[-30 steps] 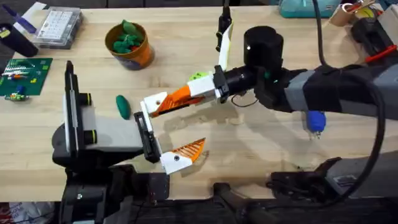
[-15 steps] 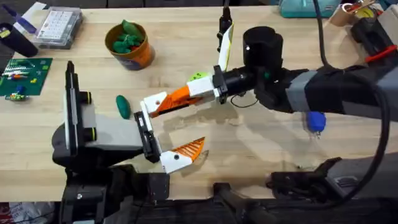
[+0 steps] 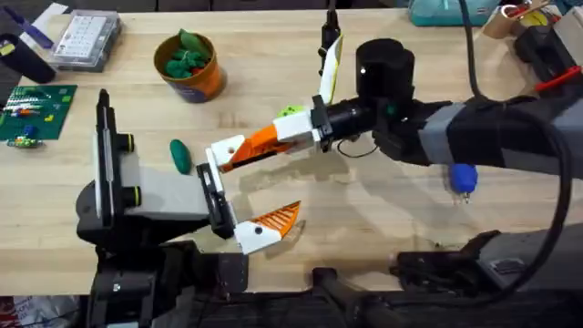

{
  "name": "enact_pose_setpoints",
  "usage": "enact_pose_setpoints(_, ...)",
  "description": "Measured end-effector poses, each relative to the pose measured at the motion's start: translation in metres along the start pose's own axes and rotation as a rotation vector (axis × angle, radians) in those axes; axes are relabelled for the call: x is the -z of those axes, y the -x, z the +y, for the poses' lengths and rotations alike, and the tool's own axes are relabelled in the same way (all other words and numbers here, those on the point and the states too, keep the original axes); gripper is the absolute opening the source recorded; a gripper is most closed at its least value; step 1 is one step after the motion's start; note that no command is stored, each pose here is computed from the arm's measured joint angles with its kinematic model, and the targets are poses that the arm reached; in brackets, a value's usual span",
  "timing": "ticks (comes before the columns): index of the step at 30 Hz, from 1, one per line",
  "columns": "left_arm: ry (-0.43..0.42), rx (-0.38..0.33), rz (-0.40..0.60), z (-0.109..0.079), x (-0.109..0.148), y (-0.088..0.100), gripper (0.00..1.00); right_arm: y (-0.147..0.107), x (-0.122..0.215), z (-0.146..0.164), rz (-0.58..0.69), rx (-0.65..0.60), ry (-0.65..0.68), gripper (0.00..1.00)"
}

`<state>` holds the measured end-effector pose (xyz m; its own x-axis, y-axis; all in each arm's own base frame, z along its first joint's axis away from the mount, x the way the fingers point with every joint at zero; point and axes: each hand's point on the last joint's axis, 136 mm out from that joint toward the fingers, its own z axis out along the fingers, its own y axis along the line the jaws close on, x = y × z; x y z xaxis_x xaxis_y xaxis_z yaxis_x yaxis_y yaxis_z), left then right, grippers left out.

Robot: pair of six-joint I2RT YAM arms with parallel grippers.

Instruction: Pick up the gripper from the table and insert it into the empty holder that is missing its gripper. Then pick up a screw, insert it into the mounting hole, and use the screwdriver to tighten it. Finally, clean up the table by picking up the vegetable and placing it into the bucket.

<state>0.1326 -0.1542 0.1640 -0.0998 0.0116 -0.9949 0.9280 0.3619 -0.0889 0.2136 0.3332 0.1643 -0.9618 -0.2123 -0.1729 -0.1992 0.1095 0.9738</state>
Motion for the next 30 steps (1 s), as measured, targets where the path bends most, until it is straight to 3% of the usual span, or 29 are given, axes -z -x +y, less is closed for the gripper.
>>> enact_pose_setpoints(13, 0.0, 0.003, 0.0, 0.0001, 0.0, 0.0, 0.987, 0.0005, -0.0002, -0.0004, -0.004, 0.0, -0.002, 0.008)
enact_pose_setpoints(19, -0.001, 0.002, 0.0, -0.0002, 0.0, -0.0001, 0.987, 0.0024, -0.0001, -0.0031, -0.016, -0.014, -0.014, 0.201)
enact_pose_setpoints(30, -0.001, -0.003, 0.0, -0.0001, 0.0001, 0.0, 0.987, 0.0046, -0.0001, -0.0055, -0.031, -0.019, -0.026, 0.308)
